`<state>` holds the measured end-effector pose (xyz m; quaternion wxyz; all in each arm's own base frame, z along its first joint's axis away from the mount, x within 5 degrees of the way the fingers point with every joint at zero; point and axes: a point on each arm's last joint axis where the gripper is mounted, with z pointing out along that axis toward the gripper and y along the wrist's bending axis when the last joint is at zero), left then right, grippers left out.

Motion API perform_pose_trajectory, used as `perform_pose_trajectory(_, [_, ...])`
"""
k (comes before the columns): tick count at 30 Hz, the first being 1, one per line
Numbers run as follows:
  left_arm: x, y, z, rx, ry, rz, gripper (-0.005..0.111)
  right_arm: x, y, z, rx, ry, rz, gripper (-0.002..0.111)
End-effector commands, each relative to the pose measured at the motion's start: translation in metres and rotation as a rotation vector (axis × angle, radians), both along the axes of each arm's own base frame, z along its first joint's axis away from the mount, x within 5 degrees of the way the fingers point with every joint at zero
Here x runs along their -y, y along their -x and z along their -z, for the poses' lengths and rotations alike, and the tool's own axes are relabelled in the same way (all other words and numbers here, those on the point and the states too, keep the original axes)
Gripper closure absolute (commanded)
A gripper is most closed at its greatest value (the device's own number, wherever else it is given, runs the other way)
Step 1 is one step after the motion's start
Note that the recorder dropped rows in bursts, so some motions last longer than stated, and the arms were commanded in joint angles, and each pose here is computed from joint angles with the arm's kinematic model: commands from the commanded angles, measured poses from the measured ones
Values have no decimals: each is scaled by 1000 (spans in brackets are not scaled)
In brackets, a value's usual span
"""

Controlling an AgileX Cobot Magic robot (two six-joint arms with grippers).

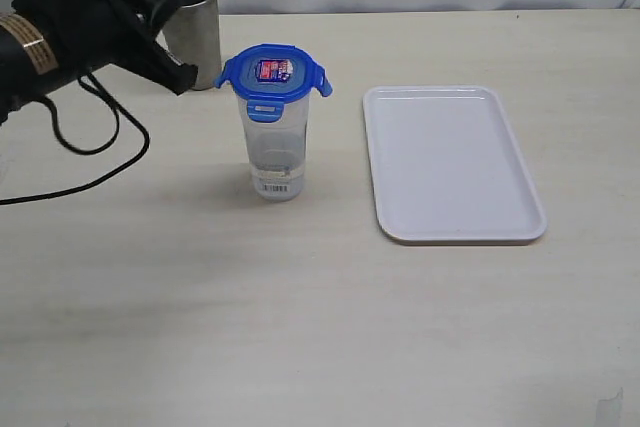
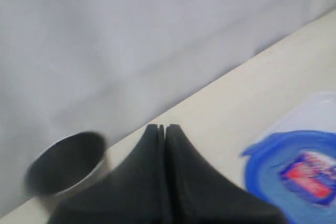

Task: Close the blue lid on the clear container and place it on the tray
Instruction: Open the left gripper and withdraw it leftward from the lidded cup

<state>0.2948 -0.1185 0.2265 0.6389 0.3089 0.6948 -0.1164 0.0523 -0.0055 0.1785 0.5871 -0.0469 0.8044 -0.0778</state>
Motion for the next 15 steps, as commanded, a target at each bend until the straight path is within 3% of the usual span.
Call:
perform_pose_trajectory(1, [-8,0,14,-21,98,231,107,0,0,0,2,-2,6,104])
perform_pose_trajectory(6, [-23,-21,42,-58,69,204,107,0,0,0,2,-2,6,104])
perform_pose_trajectory(12, [-13,-54,62,-44,55,303,107,0,0,0,2,-2,6,104])
perform_pose_trajectory(15, [-13,-61,70,-59,61,293,107,0,0,0,2,-2,6,104])
